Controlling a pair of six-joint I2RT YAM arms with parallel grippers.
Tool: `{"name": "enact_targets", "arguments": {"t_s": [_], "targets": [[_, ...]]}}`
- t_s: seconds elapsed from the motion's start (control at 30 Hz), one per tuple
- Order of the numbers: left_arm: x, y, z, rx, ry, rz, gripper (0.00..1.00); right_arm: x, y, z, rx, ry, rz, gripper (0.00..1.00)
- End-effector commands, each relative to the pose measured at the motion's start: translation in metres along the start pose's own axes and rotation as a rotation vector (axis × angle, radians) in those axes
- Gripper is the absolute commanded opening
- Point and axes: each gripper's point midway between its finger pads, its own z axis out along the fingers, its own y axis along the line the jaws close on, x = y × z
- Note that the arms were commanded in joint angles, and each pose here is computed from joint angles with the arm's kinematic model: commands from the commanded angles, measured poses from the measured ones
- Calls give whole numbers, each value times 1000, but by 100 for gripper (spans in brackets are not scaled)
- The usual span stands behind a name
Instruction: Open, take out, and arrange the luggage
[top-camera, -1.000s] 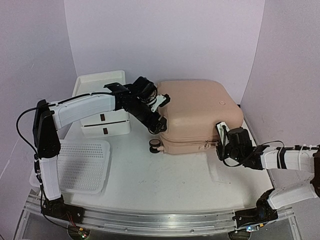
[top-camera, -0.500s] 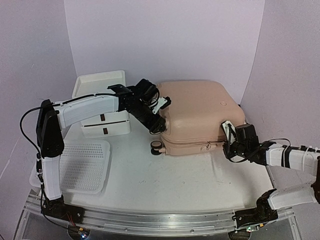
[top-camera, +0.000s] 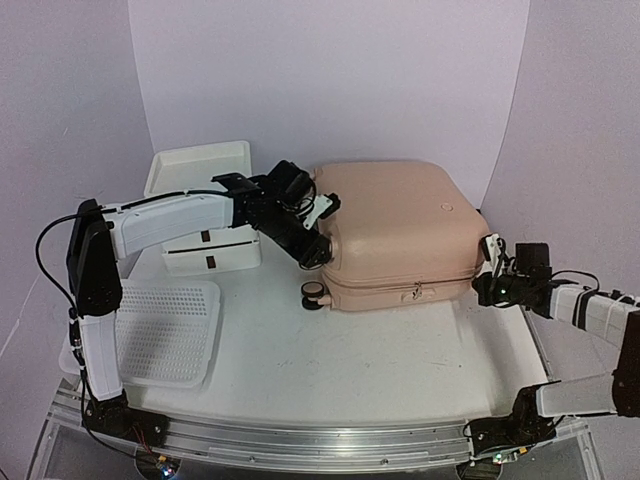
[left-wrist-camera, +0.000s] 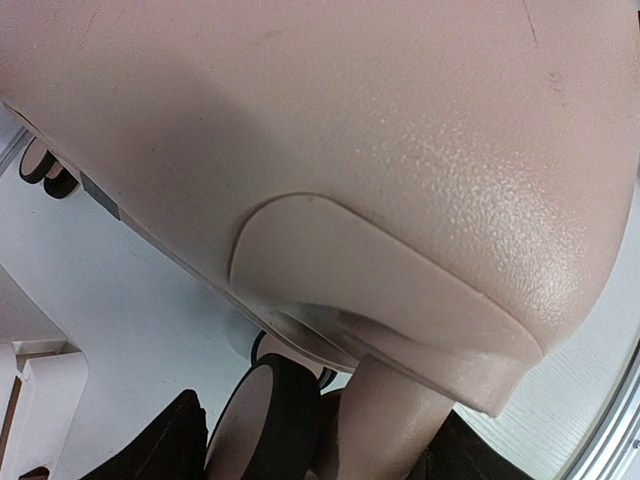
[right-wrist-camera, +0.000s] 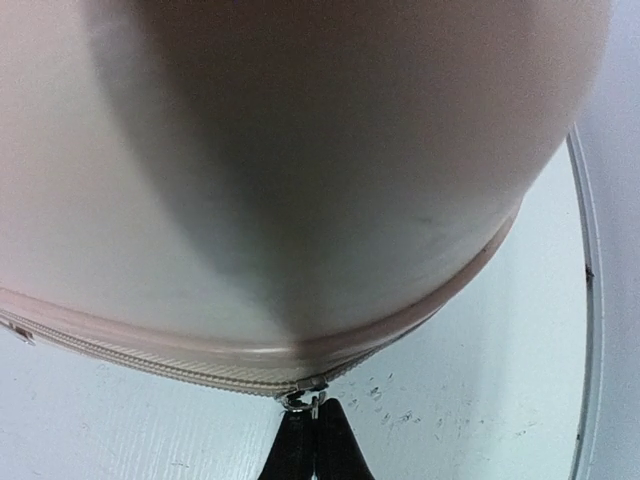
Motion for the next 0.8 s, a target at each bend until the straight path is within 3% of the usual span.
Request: {"name": "enact_targets", "arguments": {"t_s": [0.0, 0.17, 0.5, 0.77], "targets": [[23, 43, -9, -168, 64, -80, 4, -11, -55, -6, 117, -45, 130, 0], [23, 41, -10, -160, 63, -74, 0, -31, -93, -9, 129, -191, 145, 0], [31, 34, -17, -123, 69, -62, 0, -65, -160, 23, 179, -296, 100, 0], [36, 27, -16, -85, 75, -21, 0, -119, -145, 55, -92, -454, -50, 0]]}}
